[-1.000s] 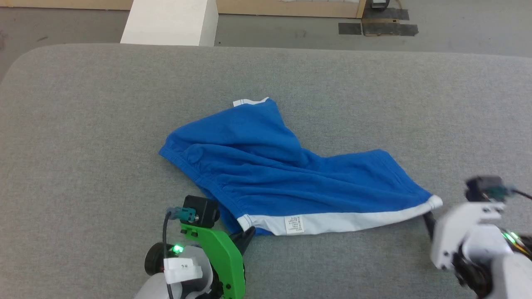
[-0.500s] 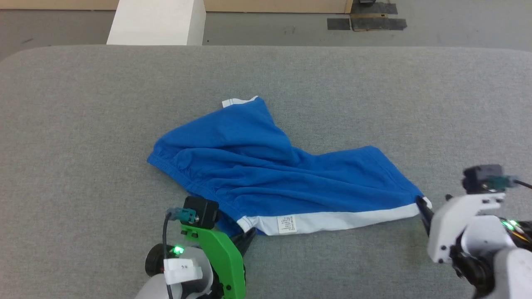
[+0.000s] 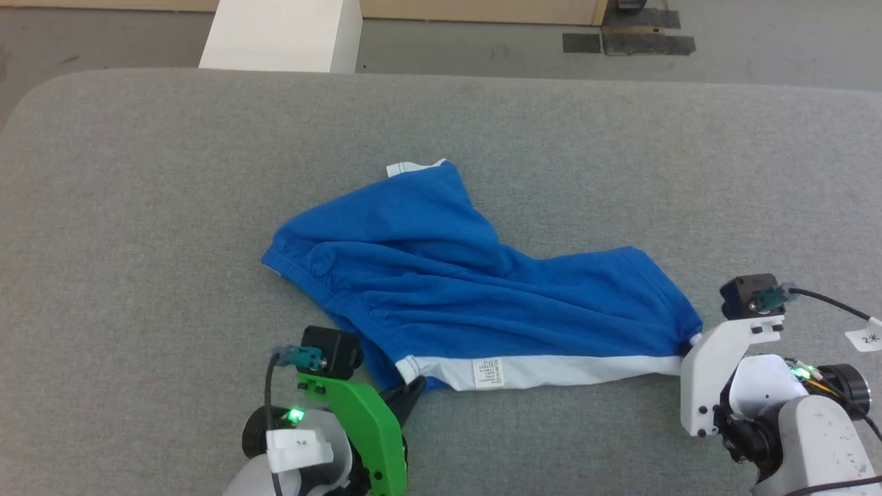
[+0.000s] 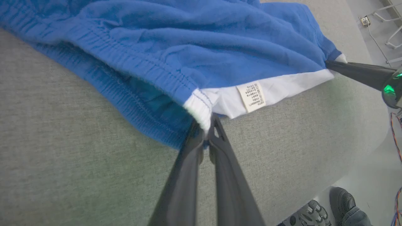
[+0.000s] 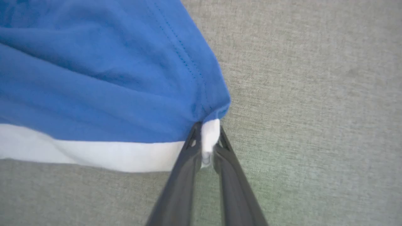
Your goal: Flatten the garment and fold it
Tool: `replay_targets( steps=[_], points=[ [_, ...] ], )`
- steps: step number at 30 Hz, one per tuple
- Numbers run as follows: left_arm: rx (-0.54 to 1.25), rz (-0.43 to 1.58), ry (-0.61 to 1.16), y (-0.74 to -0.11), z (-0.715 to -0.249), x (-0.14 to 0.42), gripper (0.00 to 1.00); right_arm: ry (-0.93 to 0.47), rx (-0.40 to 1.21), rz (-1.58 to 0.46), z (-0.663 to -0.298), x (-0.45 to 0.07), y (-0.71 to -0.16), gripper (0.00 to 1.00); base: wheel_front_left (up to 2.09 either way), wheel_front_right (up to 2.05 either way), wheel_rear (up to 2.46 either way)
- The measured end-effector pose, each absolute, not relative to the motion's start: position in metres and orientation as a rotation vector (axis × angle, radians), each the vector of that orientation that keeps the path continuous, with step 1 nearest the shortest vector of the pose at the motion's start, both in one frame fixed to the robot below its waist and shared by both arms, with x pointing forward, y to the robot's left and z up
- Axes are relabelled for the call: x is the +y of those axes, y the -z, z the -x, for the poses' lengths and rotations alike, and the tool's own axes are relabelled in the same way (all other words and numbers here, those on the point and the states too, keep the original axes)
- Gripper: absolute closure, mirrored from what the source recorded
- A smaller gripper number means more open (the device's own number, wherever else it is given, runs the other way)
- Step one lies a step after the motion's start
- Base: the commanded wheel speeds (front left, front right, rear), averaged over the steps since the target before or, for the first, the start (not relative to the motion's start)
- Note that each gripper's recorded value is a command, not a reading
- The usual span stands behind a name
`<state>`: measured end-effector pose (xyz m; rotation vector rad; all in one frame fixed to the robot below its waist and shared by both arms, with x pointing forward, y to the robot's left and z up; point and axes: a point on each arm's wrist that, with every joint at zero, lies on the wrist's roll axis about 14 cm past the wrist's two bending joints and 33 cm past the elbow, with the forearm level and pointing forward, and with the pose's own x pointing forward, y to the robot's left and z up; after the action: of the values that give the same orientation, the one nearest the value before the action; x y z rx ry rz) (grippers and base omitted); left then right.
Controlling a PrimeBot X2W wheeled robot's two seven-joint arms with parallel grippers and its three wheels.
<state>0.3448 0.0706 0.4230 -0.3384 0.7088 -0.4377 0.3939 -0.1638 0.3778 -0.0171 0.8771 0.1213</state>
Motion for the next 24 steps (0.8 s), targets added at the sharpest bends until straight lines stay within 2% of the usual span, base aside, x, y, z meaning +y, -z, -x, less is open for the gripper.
replay_targets(
  steps=[4,7,8,10,18,24],
  points=[
    [0.627,0.418,0.431,-0.444,-0.354,0.068,1.0,-0.137,0.823,-0.075,-0.398,-0.159,-0.396,1.0,0.0,0.0,0.0],
    [0.532,0.514,0.433,-0.472,-0.366,0.069,1.0,-0.176,0.724,-0.238,-0.412,-0.15,-0.428,1.0,0.0,0.0,0.0],
    [0.498,0.531,0.432,-0.482,-0.371,0.072,1.0,-0.191,0.685,-0.281,-0.419,-0.148,-0.442,1.0,0.0,0.0,0.0],
    [0.326,0.542,0.44,-0.538,-0.402,0.091,1.0,-0.28,0.509,-0.48,-0.448,-0.141,-0.51,1.0,0.0,0.0,0.0],
    [0.063,0.278,0.437,-0.65,-0.466,0.132,1.0,-0.43,0.182,-0.543,-0.5,-0.13,-0.655,1.0,0.0,0.0,0.0],
    [-0.015,0.198,0.365,-0.696,-0.513,0.161,1.0,-0.467,0.102,-0.526,-0.542,-0.114,-0.706,1.0,0.0,0.0,0.0]
  ],
)
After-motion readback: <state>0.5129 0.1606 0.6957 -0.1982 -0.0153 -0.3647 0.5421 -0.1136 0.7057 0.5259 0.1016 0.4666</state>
